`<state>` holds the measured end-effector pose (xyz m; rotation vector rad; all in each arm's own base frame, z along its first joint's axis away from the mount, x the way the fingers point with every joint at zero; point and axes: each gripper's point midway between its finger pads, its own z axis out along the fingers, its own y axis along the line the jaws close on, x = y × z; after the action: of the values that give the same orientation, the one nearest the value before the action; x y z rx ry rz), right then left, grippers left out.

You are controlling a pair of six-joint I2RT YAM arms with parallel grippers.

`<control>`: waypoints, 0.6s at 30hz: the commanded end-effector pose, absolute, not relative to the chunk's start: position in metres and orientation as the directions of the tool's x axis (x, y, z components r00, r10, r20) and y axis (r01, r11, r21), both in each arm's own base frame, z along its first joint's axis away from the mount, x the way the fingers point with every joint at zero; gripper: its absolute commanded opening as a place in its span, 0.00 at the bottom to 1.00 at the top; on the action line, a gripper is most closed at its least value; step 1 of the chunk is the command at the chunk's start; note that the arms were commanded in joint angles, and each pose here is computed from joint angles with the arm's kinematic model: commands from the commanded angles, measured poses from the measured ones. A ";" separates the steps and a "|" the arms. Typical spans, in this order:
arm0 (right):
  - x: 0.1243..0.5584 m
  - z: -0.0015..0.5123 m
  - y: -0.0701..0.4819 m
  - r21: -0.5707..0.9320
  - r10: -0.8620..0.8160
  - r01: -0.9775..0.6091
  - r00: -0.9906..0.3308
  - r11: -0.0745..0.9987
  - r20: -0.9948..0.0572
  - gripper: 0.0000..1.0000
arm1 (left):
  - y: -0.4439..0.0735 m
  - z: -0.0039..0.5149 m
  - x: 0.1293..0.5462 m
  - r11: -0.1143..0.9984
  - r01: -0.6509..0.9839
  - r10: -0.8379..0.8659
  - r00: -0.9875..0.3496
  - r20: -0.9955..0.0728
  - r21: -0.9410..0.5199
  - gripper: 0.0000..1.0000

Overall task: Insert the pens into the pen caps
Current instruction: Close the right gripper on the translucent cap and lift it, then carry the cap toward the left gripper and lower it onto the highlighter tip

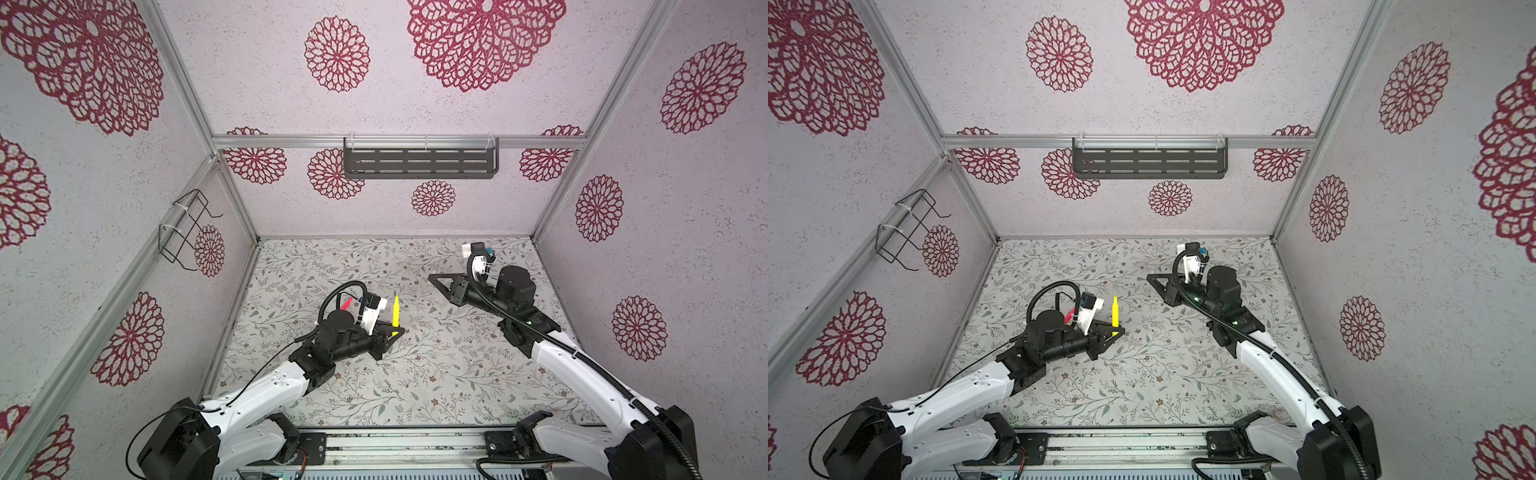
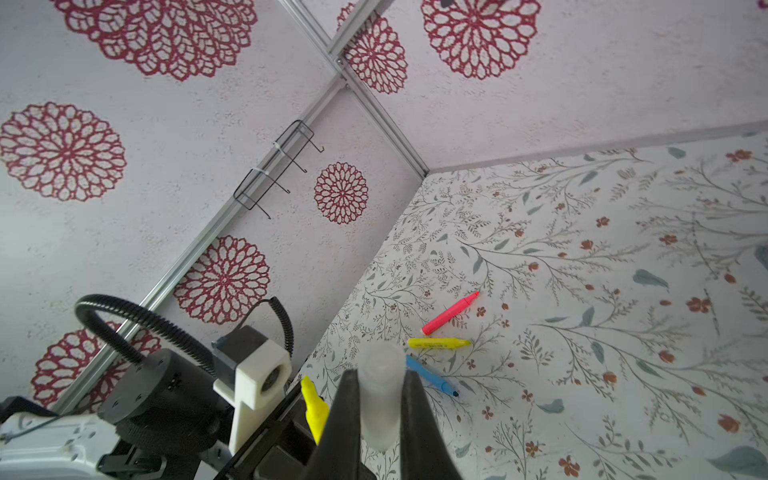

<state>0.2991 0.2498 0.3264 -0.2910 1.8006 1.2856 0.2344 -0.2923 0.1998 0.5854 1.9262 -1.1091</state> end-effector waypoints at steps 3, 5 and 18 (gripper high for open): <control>0.272 0.369 0.264 0.522 0.277 -0.797 -0.451 0.302 -0.848 0.00 | -0.307 0.217 0.227 0.445 0.759 0.003 -0.532 -0.847 -0.475 0.00; 0.267 0.372 0.267 0.505 0.270 -0.816 -0.438 0.280 -0.857 0.00 | -0.308 0.220 0.225 0.437 0.765 0.005 -0.529 -0.849 -0.474 0.00; 0.252 0.373 0.277 0.468 0.228 -0.849 -0.418 0.245 -0.879 0.00 | -0.321 0.235 0.219 0.394 0.796 0.019 -0.506 -0.862 -0.459 0.00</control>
<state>0.2647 0.2767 0.3522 -0.5287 1.6277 1.3865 0.2216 -0.3143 0.2278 0.6706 1.8574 -1.1799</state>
